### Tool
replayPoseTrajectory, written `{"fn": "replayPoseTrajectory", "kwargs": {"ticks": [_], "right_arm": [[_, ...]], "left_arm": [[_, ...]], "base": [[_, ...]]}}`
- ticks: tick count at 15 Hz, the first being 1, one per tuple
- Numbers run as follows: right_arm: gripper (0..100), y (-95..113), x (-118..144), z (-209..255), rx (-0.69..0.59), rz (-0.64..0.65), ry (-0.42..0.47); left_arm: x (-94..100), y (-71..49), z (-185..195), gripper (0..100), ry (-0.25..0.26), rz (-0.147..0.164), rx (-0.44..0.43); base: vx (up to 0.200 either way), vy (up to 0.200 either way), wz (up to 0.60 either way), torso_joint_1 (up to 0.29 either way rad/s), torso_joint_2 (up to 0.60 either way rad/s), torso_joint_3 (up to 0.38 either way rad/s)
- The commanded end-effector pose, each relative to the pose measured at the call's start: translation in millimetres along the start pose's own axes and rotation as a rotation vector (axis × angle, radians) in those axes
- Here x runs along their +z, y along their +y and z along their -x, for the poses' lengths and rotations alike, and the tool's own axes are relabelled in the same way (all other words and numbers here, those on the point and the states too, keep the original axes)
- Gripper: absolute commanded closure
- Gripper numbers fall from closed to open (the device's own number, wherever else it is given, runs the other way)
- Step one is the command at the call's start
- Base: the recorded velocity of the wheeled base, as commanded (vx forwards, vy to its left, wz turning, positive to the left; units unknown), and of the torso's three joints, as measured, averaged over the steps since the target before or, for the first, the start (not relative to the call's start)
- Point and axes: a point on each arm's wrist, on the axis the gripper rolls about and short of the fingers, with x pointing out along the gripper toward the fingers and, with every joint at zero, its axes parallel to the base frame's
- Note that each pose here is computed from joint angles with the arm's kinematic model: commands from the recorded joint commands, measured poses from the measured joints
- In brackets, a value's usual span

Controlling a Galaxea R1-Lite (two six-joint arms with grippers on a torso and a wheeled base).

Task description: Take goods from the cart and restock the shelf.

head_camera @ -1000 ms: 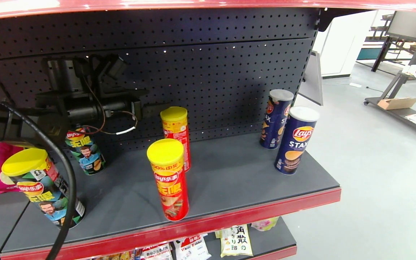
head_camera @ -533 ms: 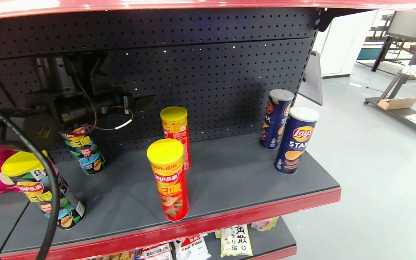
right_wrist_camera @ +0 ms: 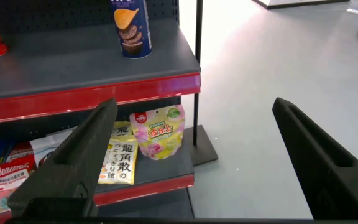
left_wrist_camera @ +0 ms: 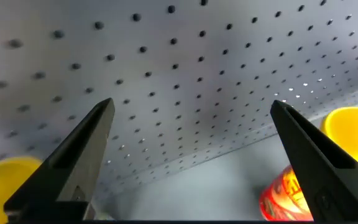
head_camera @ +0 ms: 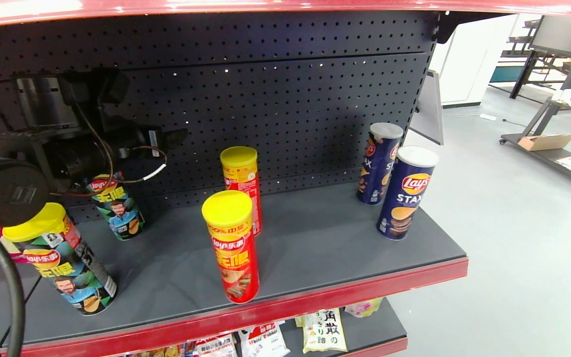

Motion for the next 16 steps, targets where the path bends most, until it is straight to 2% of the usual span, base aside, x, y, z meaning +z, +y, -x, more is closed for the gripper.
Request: {"fn": "replayPoseTrajectory", "kwargs": {"ticks": [1, 5, 10, 12, 14, 16], "right_arm": [[0, 0, 0, 0, 0.0, 0.0, 0.001], [0, 0, 0, 0, 0.0, 0.0, 0.001], [0, 0, 0, 0, 0.0, 0.0, 0.001], [0, 0, 0, 0, 0.0, 0.0, 0.001], [0, 0, 0, 0, 0.0, 0.0, 0.001], [0, 0, 0, 0, 0.0, 0.0, 0.001]], "left_arm": [[3.3, -2.4, 22, 0, -0.013, 0.0, 0.003], [8.8, -2.4, 65, 0, -0.049, -0.001, -0.008], [-1.1, -0.2, 125, 0, -0.025, -0.001, -0.053], [-1.9, 0.5, 146, 0, -0.035, -0.001, -0.068], [-7.3, 0.9, 173, 0, -0.028, -0.003, -0.095], [-23.0, 3.0, 214, 0, -0.015, -0.004, -0.146]], "base": [[0.0, 0.0, 0.0, 0.0, 0.0, 0.0], [0.0, 0.0, 0.0, 0.0, 0.0, 0.0], [0.0, 0.0, 0.0, 0.0, 0.0, 0.0], [0.0, 0.0, 0.0, 0.0, 0.0, 0.0], [0.0, 0.0, 0.0, 0.0, 0.0, 0.0], [0.0, 0.0, 0.0, 0.0, 0.0, 0.0]]}}
